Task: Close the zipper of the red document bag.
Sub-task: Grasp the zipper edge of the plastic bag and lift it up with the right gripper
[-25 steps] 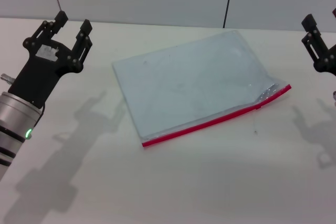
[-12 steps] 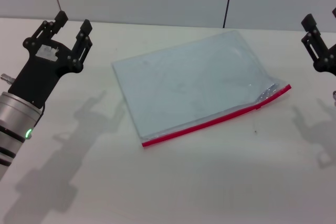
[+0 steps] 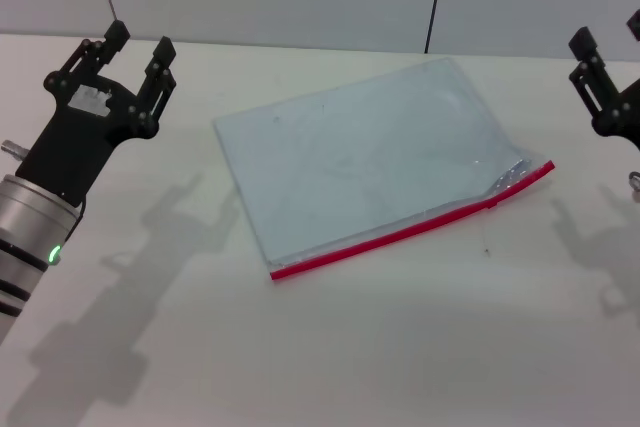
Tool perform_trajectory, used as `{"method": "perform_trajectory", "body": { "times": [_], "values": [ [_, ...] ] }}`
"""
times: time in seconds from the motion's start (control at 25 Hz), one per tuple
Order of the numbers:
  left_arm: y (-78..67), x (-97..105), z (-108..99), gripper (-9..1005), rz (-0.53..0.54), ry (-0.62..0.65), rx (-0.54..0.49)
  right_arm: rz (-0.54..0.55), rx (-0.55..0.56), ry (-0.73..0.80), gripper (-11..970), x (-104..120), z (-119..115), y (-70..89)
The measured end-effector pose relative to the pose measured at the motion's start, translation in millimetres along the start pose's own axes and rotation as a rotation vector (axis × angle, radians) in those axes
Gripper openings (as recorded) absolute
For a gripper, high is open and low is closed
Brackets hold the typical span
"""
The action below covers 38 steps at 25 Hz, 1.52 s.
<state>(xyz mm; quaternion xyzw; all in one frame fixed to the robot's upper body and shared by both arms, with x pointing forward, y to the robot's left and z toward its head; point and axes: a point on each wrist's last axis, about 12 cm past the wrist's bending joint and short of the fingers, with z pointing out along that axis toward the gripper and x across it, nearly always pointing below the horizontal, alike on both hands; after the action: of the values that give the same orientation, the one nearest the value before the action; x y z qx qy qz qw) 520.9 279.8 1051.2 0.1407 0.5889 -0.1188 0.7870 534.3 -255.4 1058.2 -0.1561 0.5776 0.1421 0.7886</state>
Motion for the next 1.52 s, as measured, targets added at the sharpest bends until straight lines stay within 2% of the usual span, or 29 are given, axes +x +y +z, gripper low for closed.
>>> {"method": "perform_trajectory", "body": {
  "times": [0.12, 0.24, 0.52, 0.72, 0.96, 1.2, 1.52],
  "values": [
    [0.3, 0, 0, 525, 0.001, 0.000, 0.000, 0.052, -0.002, 0.041, 656, 4, 5, -1.8],
    [0.3, 0, 0, 525, 0.002, 0.001, 0.000, 0.134, 0.003, 0.109, 656, 10, 11, -10.2],
    [0.9, 0, 0, 525, 0.005, 0.001, 0.000, 0.339, 0.013, 0.327, 657, 21, 17, -43.4],
    [1.3, 0, 0, 524, 0.006, 0.001, 0.000, 0.414, -0.010, 0.530, 657, 28, 18, -58.8],
    [1.7, 0, 0, 524, 0.008, 0.001, 0.000, 0.438, -0.061, 0.686, 657, 31, 26, -60.9],
    [1.5, 0, 0, 524, 0.007, 0.000, -0.001, 0.419, -0.054, 0.802, 658, 38, 30, -59.9],
    [1.1, 0, 1, 523, 0.006, -0.002, -0.001, 0.408, -0.094, 0.852, 658, 39, 37, -52.9]
  ]
}}
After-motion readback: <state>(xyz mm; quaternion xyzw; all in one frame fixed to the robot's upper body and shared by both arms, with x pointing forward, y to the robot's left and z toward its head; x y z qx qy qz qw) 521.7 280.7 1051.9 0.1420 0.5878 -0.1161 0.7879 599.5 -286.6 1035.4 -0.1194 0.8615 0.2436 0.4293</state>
